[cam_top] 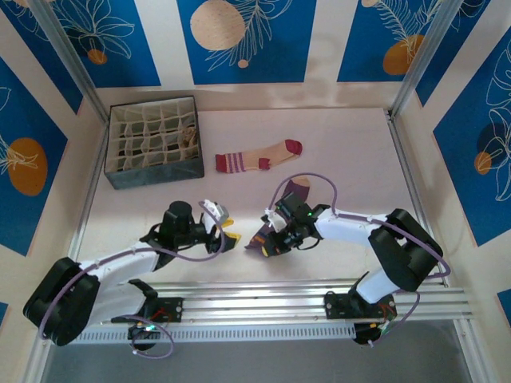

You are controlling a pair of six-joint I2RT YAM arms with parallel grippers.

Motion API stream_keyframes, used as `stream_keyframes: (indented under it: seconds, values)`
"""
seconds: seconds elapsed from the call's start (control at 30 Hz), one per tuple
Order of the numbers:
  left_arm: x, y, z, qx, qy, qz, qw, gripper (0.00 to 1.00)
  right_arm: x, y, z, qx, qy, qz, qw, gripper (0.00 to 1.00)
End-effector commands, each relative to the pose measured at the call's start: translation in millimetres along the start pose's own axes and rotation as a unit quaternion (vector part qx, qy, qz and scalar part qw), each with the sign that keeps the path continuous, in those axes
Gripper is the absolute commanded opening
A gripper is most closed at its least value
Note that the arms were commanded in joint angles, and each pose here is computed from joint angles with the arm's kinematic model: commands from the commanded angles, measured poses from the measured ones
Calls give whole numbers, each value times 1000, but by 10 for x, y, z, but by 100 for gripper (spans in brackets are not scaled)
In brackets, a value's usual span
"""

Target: Roll the socks

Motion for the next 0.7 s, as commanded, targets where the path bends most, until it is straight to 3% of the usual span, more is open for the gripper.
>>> stream_keyframes:
  seconds: [0.0,0.23,0.6,0.67]
  values:
    - [-264,74,-61,-11,122,93,988,64,51,-101,72,6,15,-37,999,1]
    - [-321,288,158,39,212,90,972,58,44,-200,121,1,20,-65,998,1]
    - [-226,742,240,62,222,121,965,61,84,-190,148,12,26,-96,995,1]
    - [-233,801,257,66,222,130,964,57,75,-187,143,12,28,-94,995,0]
Point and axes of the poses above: each hand's point on the last joint's axis, 136 mm out from that joint toward the fingers, its own y axis out along the fingers, its own x axis along the line the jaws close on, z = x × y, the point moved 4 cm from there along -y, back along the fingers
